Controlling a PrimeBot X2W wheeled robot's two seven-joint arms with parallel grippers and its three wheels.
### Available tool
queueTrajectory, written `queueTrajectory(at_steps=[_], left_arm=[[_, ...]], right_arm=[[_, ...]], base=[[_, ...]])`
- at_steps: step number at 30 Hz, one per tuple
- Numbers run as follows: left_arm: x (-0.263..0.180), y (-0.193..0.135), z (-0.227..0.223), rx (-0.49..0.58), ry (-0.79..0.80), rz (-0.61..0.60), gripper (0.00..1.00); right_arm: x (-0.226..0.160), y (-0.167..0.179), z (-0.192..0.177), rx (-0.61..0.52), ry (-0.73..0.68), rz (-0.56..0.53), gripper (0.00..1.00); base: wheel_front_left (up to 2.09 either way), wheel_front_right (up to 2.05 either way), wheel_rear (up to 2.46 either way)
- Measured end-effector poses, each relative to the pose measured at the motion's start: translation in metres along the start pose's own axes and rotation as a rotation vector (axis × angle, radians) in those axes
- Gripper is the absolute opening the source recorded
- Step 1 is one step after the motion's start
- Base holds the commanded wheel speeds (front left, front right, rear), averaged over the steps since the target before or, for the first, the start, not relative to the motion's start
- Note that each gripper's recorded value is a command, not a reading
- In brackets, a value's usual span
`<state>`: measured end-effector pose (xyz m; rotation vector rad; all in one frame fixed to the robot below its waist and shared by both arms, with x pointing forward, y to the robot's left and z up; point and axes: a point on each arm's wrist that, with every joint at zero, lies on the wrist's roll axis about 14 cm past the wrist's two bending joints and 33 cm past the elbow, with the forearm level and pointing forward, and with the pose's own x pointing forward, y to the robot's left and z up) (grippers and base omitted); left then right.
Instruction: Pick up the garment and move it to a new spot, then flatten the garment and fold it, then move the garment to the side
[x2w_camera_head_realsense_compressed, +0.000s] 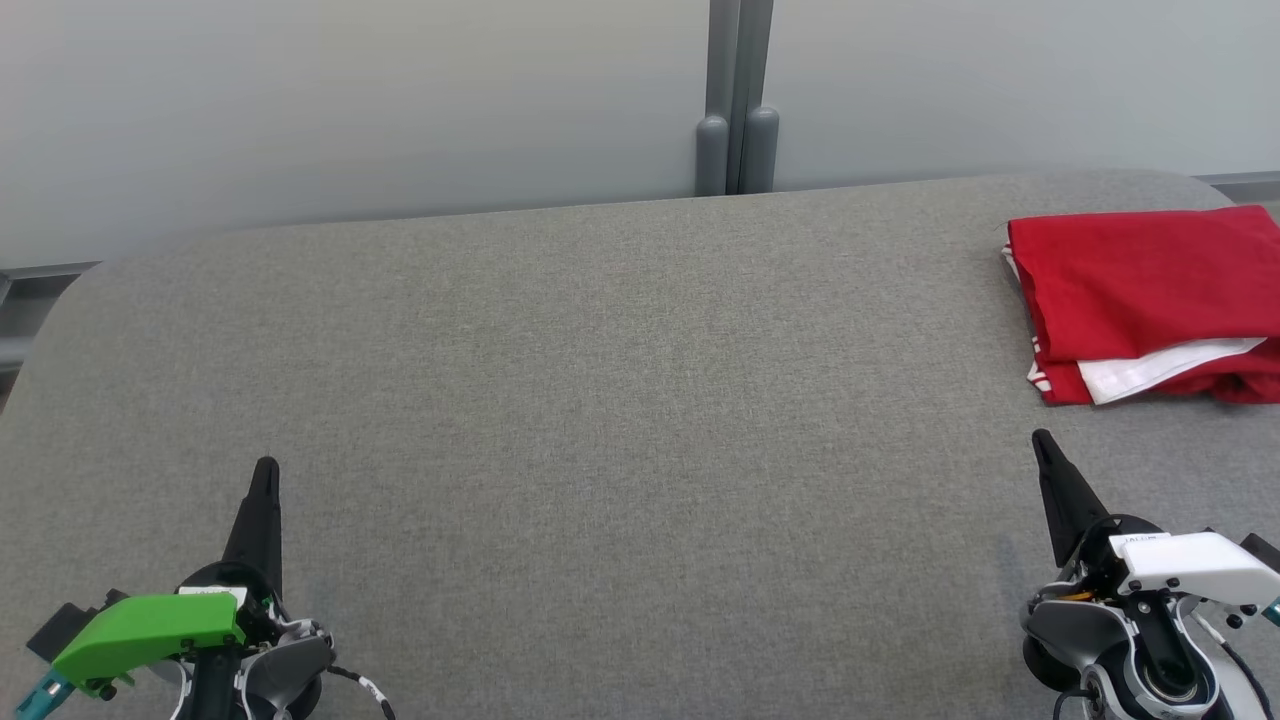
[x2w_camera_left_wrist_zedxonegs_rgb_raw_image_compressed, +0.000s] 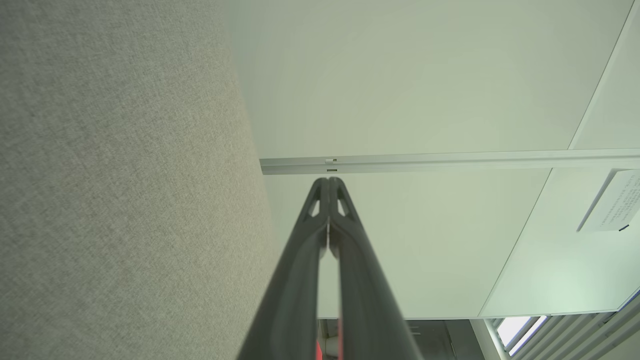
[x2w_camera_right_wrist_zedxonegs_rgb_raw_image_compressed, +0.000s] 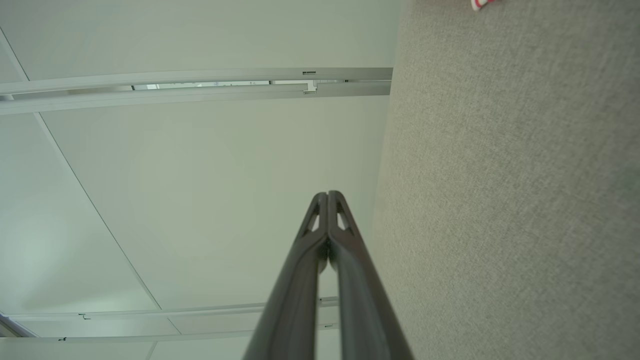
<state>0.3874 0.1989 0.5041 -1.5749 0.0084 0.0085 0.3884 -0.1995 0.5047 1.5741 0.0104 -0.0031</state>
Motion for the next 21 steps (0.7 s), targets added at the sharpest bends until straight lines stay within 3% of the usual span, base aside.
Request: queueTrajectory(at_steps=[21], left_arm=[[0.0,0.0,0.0,0.0,0.0,0.0,0.0]], right_arm=[[0.0,0.0,0.0,0.0,0.0,0.0,0.0]], base=[[0.0,0.0,0.0]])
